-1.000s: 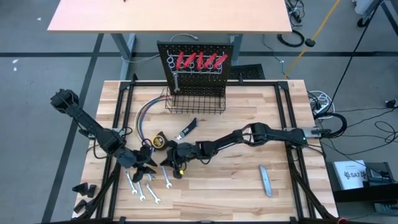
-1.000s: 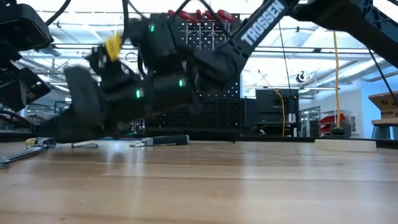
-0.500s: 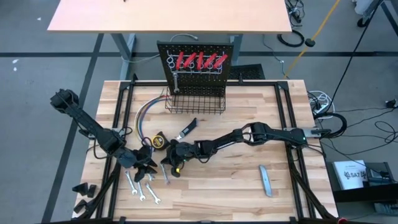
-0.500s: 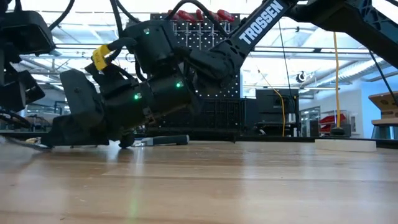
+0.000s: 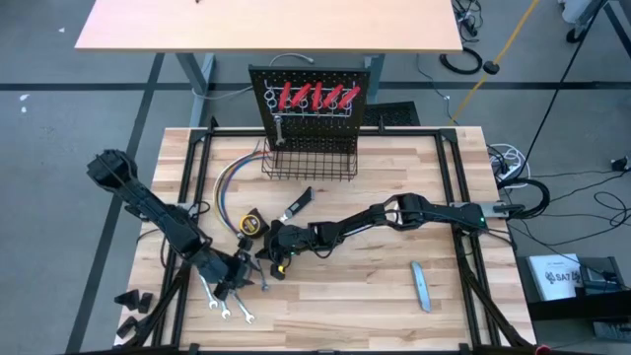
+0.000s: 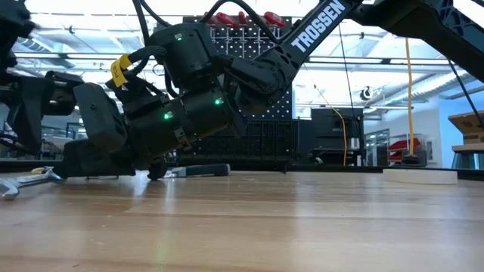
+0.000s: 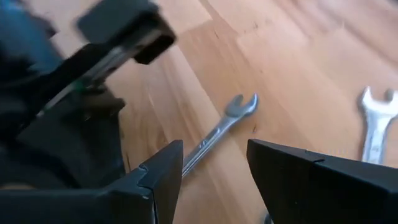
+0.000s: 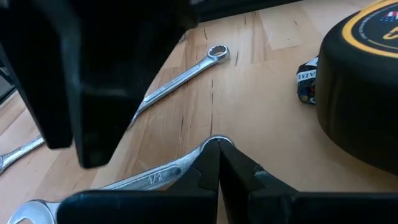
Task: Hang tools onto peg board
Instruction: Hang the wrench on the peg board
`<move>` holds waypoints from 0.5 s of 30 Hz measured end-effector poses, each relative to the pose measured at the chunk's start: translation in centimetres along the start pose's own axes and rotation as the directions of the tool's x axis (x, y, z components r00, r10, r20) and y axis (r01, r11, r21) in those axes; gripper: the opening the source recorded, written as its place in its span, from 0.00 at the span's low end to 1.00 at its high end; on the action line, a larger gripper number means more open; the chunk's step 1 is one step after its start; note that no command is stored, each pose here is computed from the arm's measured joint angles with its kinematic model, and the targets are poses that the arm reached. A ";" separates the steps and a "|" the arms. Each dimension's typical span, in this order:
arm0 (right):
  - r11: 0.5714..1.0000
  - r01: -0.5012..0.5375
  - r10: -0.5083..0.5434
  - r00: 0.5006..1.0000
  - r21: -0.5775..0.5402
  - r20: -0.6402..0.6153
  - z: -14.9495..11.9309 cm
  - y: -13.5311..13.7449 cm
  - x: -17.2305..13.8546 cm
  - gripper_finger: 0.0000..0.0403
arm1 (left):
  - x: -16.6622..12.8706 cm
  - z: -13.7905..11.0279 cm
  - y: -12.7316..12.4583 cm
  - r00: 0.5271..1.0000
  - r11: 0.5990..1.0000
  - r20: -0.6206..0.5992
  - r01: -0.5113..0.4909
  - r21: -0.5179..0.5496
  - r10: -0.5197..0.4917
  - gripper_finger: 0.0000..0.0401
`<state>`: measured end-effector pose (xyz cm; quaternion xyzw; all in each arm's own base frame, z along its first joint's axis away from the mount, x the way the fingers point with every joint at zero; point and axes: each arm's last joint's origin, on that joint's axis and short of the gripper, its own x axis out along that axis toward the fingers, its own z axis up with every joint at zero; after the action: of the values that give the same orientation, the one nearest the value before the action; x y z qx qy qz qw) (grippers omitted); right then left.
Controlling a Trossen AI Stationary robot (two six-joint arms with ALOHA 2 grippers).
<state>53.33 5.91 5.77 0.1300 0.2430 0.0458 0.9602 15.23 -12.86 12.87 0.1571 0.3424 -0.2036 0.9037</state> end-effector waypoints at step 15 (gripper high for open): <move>1.000 0.001 -0.001 1.000 0.006 0.000 0.0 -0.1 0.0 0.00 | 3.3 1.9 -0.8 0.963 0.930 -0.253 0.006 0.368 0.094 0.46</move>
<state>53.33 5.83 5.76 0.1327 0.2434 0.0448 0.9598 18.13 -15.25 11.82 0.3559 0.4133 -0.2204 0.8087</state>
